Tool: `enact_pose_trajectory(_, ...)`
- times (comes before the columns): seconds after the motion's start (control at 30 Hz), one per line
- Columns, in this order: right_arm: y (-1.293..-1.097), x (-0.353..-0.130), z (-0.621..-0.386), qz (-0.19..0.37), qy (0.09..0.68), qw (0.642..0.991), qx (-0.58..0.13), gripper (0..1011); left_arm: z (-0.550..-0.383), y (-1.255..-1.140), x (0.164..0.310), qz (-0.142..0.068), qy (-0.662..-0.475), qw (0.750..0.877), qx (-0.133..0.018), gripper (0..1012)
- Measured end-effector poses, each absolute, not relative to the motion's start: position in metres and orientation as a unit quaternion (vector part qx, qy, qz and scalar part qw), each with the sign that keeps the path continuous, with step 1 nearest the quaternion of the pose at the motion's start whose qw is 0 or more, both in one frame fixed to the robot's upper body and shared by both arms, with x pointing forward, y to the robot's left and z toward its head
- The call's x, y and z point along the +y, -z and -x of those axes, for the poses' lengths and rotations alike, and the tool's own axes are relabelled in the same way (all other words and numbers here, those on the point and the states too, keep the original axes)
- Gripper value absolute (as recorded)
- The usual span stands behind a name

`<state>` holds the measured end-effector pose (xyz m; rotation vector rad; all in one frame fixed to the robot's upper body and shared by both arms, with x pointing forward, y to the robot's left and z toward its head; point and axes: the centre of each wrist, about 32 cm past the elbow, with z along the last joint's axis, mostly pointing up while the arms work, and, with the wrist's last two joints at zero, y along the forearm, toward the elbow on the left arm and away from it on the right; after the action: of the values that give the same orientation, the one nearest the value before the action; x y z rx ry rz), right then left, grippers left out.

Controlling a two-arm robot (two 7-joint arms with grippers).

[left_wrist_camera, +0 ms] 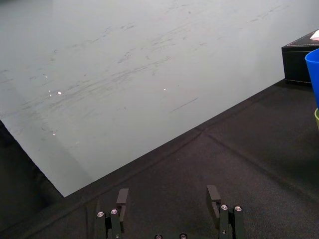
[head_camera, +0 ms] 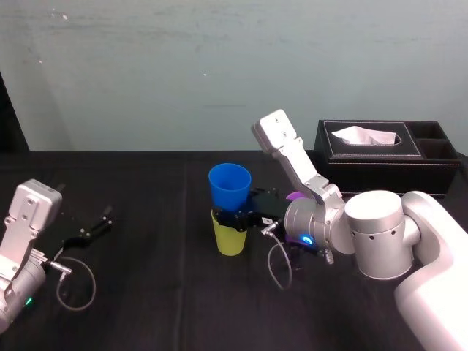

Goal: Stack the three plastic cups sequentially using one hand.

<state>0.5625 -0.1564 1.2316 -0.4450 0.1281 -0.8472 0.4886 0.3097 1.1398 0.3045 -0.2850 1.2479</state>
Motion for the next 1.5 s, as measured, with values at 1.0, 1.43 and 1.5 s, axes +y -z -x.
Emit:
enact_pose_trajectory(1.0, -1.234, -0.156, -0.561, 0.213, 0.408, 0.886, 0.057, 1003, -0.489, -1.140, 0.310, -0.141, -0.580, 0.791, -0.132, 1000)
enact_pose_trajectory(1.43, -1.241, -0.169, -0.537, 0.176, 0.437, 0.882, 0.021, 1003, -0.489, -1.140, 0.310, -0.141, -0.580, 0.791, -0.132, 1000)
enact_pose_trajectory(1.5, -1.242, -0.174, -0.529, 0.172, 0.444, 0.879, 0.019, 1003, -0.489, -1.140, 0.310, -0.141, -0.580, 0.791, -0.132, 1000)
